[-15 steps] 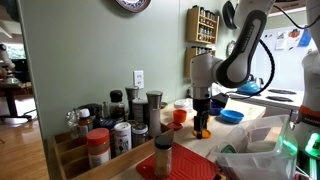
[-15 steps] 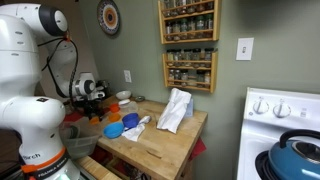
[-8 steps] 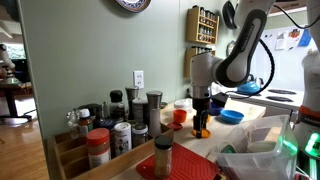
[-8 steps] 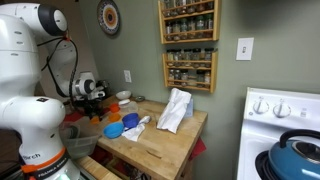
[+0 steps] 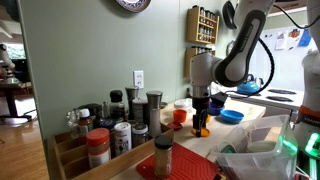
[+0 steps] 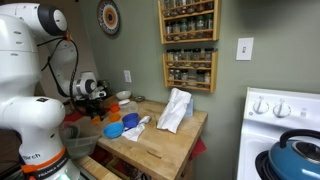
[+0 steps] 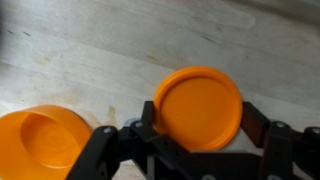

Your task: Put the orange lid on the orange bowl

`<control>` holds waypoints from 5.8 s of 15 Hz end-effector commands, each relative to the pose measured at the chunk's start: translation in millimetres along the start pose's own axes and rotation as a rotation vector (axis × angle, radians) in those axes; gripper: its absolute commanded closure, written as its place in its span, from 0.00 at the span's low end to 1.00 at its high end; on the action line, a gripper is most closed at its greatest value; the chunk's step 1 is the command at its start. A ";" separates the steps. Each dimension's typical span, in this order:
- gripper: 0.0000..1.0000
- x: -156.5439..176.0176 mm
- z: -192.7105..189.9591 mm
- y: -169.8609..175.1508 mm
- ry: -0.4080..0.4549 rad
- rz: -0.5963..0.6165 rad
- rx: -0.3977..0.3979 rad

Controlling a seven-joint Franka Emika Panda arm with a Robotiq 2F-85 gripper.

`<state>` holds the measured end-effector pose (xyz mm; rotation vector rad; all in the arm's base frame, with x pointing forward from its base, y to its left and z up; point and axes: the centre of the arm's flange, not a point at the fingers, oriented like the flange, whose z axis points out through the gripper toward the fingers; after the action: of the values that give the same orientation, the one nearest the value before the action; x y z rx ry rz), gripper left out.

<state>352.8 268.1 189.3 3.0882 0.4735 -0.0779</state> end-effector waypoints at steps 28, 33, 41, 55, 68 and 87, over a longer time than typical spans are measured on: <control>0.30 11.0 -47.9 121.9 0.020 0.299 -0.048; 0.29 11.2 -38.4 119.0 0.004 0.300 -0.048; 0.25 16.1 -31.6 119.7 0.021 0.336 -0.043; 0.24 21.7 -21.6 125.4 0.030 0.347 -0.042; 0.01 22.1 -20.4 129.2 0.034 0.353 -0.036; 0.18 21.0 -25.8 128.2 0.049 0.354 -0.035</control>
<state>414.6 152.8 218.2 3.0922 -0.0644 -0.0098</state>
